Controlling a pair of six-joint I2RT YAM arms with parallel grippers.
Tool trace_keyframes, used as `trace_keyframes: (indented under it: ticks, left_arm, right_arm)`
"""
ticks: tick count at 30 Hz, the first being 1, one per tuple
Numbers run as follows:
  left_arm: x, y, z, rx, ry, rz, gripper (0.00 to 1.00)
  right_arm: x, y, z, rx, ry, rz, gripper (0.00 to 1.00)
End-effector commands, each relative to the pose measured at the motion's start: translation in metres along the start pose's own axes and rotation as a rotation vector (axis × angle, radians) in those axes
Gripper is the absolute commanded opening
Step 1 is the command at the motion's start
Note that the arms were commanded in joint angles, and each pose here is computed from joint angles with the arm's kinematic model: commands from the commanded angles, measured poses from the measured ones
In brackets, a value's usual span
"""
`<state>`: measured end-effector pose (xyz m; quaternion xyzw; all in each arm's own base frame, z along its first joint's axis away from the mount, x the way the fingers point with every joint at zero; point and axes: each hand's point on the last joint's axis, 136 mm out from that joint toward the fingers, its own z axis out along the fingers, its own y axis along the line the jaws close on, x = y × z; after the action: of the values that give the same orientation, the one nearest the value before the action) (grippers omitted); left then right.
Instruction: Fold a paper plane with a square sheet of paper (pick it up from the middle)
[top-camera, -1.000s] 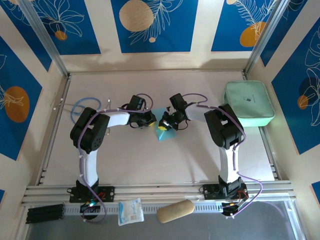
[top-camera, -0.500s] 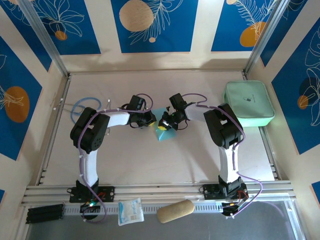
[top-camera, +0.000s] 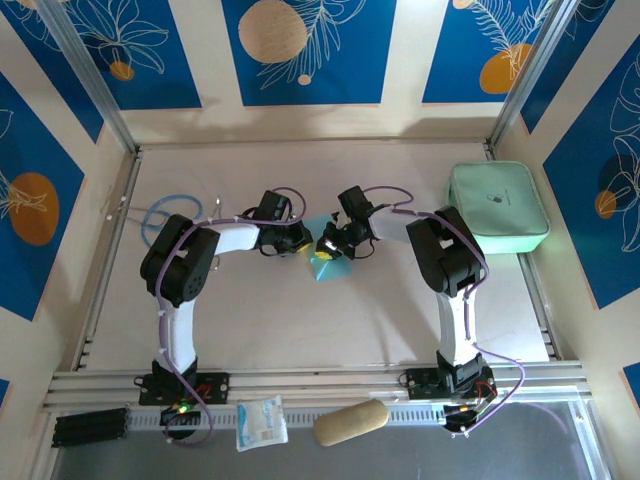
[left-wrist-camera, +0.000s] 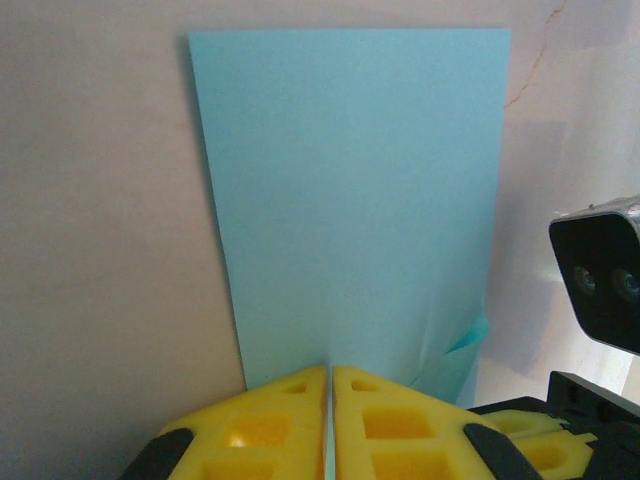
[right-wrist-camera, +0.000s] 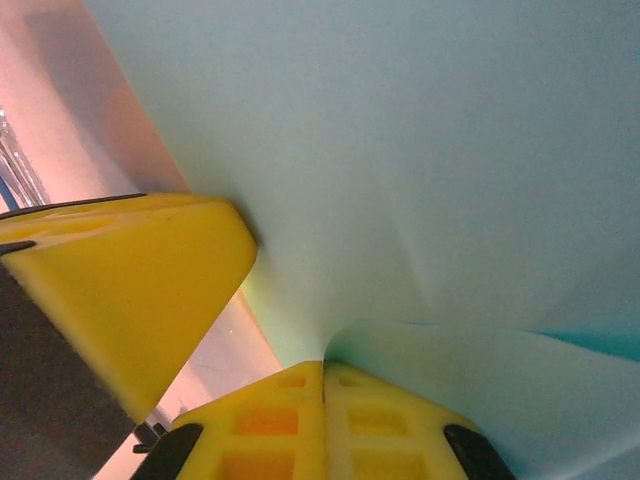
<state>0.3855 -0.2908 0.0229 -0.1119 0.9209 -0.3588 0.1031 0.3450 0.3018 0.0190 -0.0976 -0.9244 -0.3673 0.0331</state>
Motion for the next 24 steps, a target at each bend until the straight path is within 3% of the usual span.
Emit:
trace_keyframes:
  ticks: [1, 24]
  left_arm:
    - [0.012, 0.02, 0.007, -0.048, 0.047, -0.028, 0.11]
    - [0.012, 0.027, 0.006, -0.083, 0.035, -0.039, 0.11]
  right_arm:
    - [0.002, -0.002, 0.006, 0.015, 0.019, 0.016, 0.0]
    - [0.003, -0.012, -0.003, 0.066, -0.018, 0.028, 0.0]
